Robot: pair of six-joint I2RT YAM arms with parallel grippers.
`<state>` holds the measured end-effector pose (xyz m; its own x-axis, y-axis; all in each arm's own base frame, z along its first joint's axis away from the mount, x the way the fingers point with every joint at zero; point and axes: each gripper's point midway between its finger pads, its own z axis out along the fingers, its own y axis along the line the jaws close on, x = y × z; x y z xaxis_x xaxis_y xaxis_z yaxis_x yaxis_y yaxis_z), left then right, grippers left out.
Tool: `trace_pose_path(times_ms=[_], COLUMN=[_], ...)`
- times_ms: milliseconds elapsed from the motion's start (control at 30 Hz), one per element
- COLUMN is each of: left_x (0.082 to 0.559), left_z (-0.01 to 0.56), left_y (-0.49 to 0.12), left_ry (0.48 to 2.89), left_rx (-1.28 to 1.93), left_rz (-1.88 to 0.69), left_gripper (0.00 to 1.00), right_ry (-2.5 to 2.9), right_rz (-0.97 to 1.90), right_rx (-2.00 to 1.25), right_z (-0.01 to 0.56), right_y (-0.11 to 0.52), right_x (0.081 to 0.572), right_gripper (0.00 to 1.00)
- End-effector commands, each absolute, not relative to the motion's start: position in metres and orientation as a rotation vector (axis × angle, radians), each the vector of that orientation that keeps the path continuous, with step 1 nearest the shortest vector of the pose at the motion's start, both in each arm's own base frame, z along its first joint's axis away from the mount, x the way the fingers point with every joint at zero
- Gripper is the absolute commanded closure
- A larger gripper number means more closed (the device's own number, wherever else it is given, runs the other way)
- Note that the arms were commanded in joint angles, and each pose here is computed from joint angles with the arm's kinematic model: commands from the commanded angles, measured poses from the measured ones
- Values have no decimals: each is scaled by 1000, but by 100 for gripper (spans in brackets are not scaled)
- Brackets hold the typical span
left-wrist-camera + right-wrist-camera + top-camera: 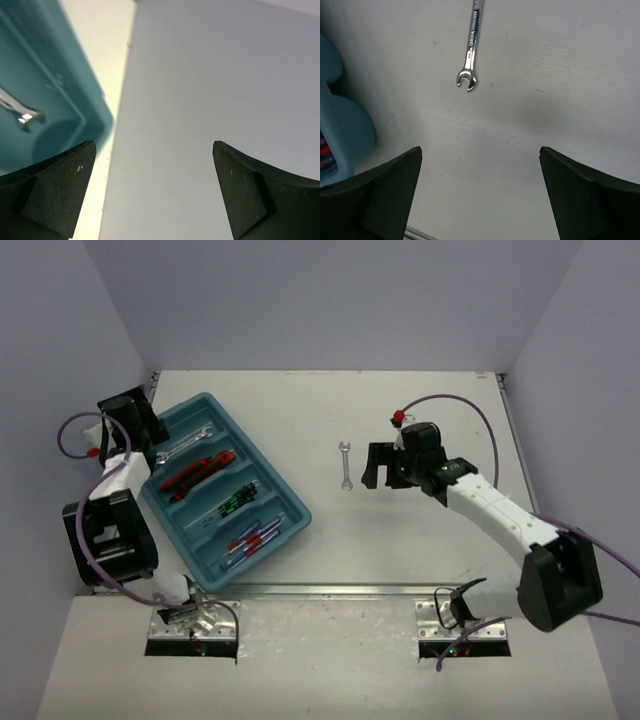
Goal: Sort the tools into containers
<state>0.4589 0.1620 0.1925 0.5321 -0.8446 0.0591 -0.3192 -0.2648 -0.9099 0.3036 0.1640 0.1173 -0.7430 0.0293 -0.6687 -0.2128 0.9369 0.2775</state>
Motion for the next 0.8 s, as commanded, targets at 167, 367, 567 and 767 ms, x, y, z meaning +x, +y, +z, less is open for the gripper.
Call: trace_pose_path(times_ms=[167, 367, 567, 767], left_x=[396, 324, 300, 286], left_z=[297, 295, 282, 273], left_y=[54, 3, -5, -17], left_ry=[1357, 1516, 1715, 1776], left_rx=[-1185, -802, -603, -508], left_rz=[-999, -911, -731, -733], left_gripper=[0, 0, 0, 0], right_ry=[2587, 2689, 2753, 2855], right_rz=[238, 90, -37, -69], right_rx=[60, -17, -83, -84], right_z=[63, 22, -16, -50], right_y=[192, 215, 221, 214], right_x=[394, 419, 422, 399], right_gripper=[5, 22, 51, 75])
